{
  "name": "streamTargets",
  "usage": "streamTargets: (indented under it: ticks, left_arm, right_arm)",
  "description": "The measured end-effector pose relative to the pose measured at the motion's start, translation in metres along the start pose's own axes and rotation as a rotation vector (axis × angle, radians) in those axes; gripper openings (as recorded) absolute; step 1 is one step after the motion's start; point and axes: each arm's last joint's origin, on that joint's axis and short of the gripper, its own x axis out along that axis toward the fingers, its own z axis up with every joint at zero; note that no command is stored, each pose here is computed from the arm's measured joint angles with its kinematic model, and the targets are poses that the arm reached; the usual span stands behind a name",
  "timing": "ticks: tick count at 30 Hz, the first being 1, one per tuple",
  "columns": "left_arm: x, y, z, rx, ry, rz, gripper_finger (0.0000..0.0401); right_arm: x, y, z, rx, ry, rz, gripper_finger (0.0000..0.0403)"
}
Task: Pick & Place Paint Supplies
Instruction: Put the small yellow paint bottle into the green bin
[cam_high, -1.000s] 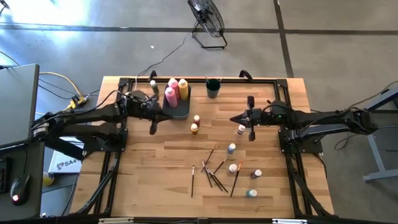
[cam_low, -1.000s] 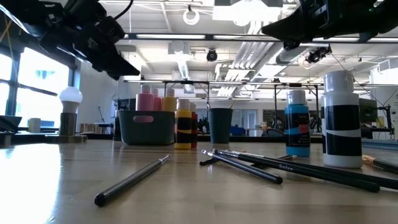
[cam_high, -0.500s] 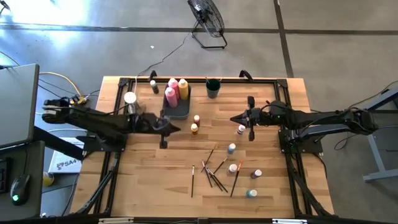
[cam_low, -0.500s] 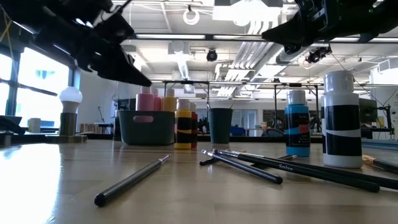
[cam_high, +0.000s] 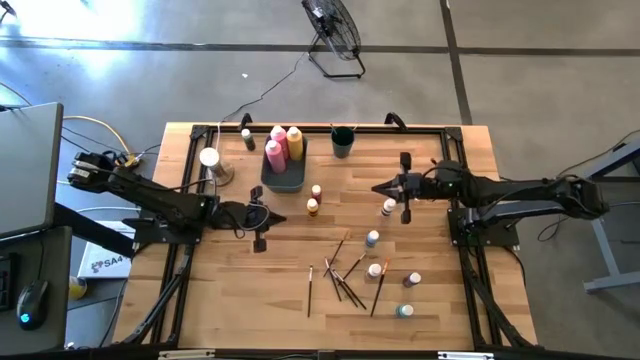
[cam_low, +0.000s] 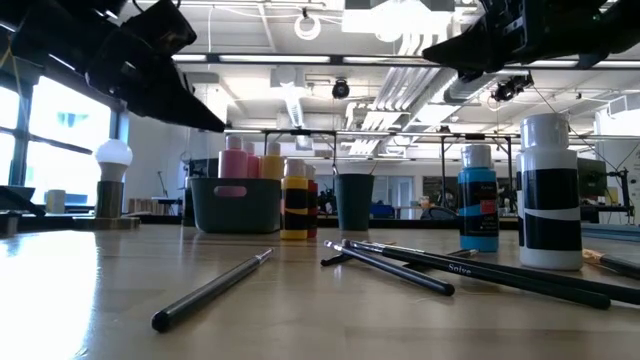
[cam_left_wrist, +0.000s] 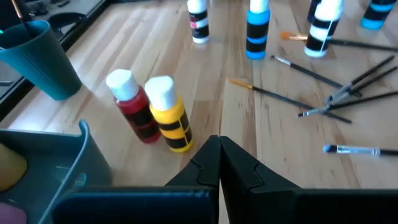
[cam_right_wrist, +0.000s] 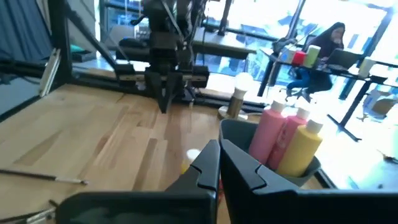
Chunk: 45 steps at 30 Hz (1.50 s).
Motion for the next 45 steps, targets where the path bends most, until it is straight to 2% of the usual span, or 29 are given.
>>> streamTargets:
  ticks: [8,12,15,20,28,35,40,45]
  left_arm:
    - [0.000,0.000,0.001,-0.030,-0.005,0.001,0.0000]
    - [0.000,0.000,0.001,-0.032,-0.011,0.004,0.0000]
    - [0.001,0.001,0.001,-0.032,-0.016,0.049,0.0000]
    - [0.001,0.003,0.003,-0.059,-0.035,0.116,0.0000]
    - [0.001,0.003,0.003,-0.181,-0.044,0.126,0.0000]
    - [0.004,0.005,0.000,-0.185,-0.044,0.208,0.0002]
    - [0.014,0.004,-0.003,-0.192,-0.045,0.248,0.0044]
    - [0.031,0.016,-0.005,-0.266,-0.082,0.310,0.0130]
  right_arm:
    - [-0.027,0.001,0.013,0.024,-0.046,0.012,0.0004]
    - [-0.041,0.003,0.018,0.015,-0.074,-0.051,0.0004]
    - [-0.047,0.003,0.014,-0.011,-0.094,-0.125,0.0004]
    - [-0.051,0.003,0.009,-0.037,-0.101,-0.195,0.0004]
    - [-0.051,0.003,0.009,-0.043,-0.099,-0.192,0.0004]
    - [-0.051,0.003,0.008,-0.038,-0.091,-0.190,0.0004]
    - [-0.050,0.003,0.008,-0.035,-0.090,-0.190,0.0004]
    - [-0.048,0.003,0.006,-0.012,-0.079,-0.188,0.0004]
